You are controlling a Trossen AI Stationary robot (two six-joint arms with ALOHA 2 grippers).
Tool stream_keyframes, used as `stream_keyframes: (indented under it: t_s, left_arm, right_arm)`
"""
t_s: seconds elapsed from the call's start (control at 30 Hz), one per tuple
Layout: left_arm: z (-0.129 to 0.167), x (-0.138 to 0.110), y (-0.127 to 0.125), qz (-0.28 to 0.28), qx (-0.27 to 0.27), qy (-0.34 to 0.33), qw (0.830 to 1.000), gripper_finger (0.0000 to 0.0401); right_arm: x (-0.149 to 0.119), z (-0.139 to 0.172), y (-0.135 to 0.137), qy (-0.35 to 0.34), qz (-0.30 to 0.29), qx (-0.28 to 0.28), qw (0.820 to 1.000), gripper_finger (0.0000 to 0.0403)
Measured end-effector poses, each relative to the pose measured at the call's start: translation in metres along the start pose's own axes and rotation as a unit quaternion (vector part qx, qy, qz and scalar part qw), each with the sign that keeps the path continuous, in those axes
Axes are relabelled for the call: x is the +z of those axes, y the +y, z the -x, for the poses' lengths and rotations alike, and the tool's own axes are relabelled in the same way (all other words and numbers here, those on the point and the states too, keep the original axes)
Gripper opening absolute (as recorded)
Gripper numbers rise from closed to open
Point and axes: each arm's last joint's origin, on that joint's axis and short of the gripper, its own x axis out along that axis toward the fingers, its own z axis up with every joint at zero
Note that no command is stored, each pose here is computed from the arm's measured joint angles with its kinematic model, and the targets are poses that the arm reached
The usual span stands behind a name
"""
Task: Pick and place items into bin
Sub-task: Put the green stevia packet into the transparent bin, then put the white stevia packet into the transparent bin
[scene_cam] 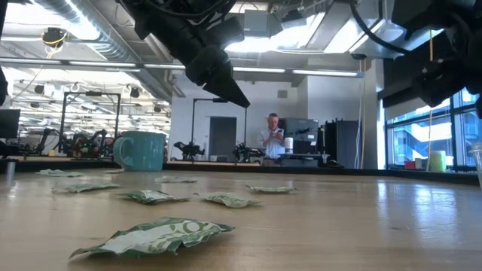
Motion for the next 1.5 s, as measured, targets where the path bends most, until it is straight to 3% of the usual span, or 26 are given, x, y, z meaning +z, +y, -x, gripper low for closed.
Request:
stream_keyframes:
  t_s: [0.13, 0.47, 0.73, 1.0, 1.1, 1.3, 1.5]
  left_arm:
    - [0.000, -0.002, 0.000, -0.001, -0.002, 0.009, 1.000, 0.0098]
    - [0.000, -0.003, -0.001, -0.002, -0.004, 0.016, 1.000, 0.0097]
    - [0.001, -0.015, -0.003, -0.020, -0.017, 0.079, 0.997, 0.0093]
    - [0.007, -0.037, -0.010, 0.032, -0.071, 0.188, 0.979, 0.0089]
    - [0.012, -0.048, -0.007, 0.057, -0.034, 0.253, 0.965, 0.0085]
    - [0.025, -0.077, 0.018, 0.145, 0.041, 0.389, 0.909, 0.0073]
    - [0.030, -0.102, 0.050, 0.199, 0.065, 0.444, 0.871, 0.0061]
  right_arm:
    - [0.001, -0.003, 0.000, 0.004, 0.008, -0.008, 1.000, 0.0019]
    - [-0.001, 0.002, -0.004, -0.016, 0.019, -0.019, 1.000, 0.0105]
    - [-0.007, 0.014, -0.015, -0.079, 0.018, -0.064, 0.995, 0.0114]
    - [-0.016, 0.051, -0.015, -0.192, 0.059, 0.011, 0.980, 0.0115]
    - [-0.020, 0.070, -0.013, -0.254, 0.093, 0.038, 0.962, 0.0115]
    - [-0.026, 0.093, -0.012, -0.363, 0.145, 0.066, 0.918, 0.0115]
    - [-0.027, 0.097, -0.012, -0.378, 0.172, 0.066, 0.907, 0.0115]
